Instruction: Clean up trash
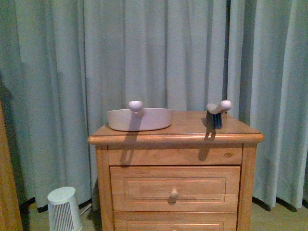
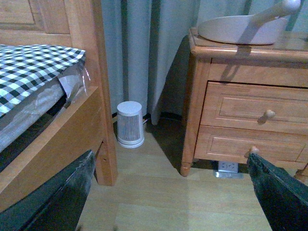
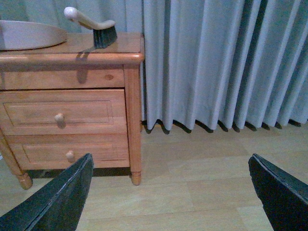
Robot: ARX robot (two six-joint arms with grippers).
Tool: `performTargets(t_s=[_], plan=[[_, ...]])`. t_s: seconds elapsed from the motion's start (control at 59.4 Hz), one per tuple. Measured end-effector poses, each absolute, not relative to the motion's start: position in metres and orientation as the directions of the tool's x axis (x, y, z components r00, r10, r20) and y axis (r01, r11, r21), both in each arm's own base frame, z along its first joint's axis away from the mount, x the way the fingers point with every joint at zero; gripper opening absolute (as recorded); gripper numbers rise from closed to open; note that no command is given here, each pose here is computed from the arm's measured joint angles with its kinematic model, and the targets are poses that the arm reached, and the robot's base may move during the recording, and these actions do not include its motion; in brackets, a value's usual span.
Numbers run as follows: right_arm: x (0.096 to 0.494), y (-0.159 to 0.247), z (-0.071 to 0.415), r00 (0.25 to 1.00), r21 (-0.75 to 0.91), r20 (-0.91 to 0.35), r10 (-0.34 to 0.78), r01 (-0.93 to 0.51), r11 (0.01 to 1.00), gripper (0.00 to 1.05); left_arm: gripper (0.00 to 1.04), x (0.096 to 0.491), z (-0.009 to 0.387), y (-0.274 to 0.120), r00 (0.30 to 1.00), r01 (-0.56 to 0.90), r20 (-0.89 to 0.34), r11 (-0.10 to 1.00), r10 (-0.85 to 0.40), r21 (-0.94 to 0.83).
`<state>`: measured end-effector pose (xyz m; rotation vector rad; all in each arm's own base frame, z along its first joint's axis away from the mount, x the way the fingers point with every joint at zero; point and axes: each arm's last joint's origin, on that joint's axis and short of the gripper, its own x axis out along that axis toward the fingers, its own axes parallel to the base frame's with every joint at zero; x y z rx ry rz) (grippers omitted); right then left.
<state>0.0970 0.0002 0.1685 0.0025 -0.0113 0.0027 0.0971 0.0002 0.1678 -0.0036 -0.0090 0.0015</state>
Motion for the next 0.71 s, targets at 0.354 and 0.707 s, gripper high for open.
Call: performTargets(t_s=[0.354,0.707], plan=[[0.097,0.0002,0.1685,1.0,0.002,0.012,0.003,-0.003,1.0,0.97,0.97,0.0971,0.1678,0.0002,1.0,-0.001,0.009,1.0,0.002,-0.004],[0.097,0.0002,0.1685,1.0,0.002,0.011,0.003,-0.003,1.0,0.97,0.97,0.0971,0.1678,0.0002,1.0,-0.001,0.009,1.0,0.002,-0.004]])
